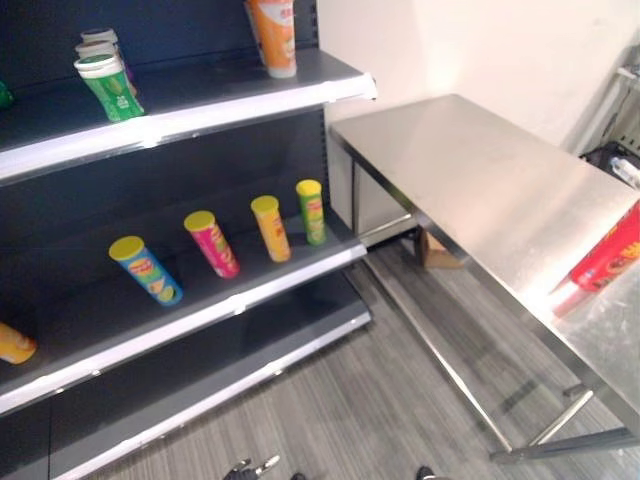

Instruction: Put the goods on the table back onto the shelves and tidy them up.

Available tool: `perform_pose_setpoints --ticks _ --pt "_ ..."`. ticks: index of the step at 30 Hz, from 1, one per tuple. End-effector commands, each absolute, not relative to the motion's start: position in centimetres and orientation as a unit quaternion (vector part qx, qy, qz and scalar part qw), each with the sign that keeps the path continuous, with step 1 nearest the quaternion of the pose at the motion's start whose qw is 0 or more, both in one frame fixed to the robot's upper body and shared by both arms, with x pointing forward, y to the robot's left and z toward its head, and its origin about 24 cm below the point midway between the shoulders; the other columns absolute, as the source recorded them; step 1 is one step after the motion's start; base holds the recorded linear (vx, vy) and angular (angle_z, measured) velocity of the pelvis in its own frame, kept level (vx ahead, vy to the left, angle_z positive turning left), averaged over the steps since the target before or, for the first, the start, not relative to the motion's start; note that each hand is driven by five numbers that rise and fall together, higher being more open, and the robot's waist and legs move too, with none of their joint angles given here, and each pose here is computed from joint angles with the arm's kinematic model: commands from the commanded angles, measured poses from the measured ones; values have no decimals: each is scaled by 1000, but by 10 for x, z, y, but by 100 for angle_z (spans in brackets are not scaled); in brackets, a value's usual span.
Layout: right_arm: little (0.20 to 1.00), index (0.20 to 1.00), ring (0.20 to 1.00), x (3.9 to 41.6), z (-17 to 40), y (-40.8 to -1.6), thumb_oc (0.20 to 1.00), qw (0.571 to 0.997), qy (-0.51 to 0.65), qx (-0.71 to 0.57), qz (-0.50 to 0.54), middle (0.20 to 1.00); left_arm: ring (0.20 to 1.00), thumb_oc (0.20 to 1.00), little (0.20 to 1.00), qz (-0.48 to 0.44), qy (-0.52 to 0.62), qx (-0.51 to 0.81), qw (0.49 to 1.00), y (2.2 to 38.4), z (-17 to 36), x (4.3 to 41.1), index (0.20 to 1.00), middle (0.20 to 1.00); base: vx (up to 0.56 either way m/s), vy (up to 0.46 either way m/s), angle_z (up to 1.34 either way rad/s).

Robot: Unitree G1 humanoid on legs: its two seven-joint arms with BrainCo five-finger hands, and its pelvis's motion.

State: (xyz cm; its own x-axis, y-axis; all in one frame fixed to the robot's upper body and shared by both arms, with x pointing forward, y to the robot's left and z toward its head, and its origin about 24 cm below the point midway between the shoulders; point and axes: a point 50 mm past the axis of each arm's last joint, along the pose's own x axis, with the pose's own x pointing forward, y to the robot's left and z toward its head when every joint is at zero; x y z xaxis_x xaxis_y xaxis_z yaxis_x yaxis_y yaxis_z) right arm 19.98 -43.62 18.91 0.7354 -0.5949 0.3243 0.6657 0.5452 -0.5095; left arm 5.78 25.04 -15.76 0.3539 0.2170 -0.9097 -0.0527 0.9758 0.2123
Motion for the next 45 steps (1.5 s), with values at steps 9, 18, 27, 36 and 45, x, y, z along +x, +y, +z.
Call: perform_pose_setpoints --ticks 9,18,27,36,45 --pt "1000 1000 1000 229 230 -446 1000 868 -60 -351 -345 1000 1000 1000 1000 73 548 102 827 265 -151 74 1000 1000 9 -34 7" --pt "1000 1000 1000 241 230 -448 1000 865 -30 -368 -339 1000 1000 1000 1000 68 551 105 825 265 -152 72 1000 1000 6 -29 6" --pt "1000 1000 1000 251 228 -447 1000 871 -9 -372 -319 1000 1000 1000 1000 64 551 103 825 263 -152 72 1000 1000 9 -35 8" --pt "1000 1000 1000 254 226 -449 1000 866 15 -386 -317 1000 1000 1000 1000 66 547 103 828 263 -152 75 1000 1000 2 -17 5" --pt "796 796 796 250 216 -461 796 861 93 -401 -298 796 1000 1000 1000 60 550 105 826 263 -152 73 1000 1000 1 -4 1"
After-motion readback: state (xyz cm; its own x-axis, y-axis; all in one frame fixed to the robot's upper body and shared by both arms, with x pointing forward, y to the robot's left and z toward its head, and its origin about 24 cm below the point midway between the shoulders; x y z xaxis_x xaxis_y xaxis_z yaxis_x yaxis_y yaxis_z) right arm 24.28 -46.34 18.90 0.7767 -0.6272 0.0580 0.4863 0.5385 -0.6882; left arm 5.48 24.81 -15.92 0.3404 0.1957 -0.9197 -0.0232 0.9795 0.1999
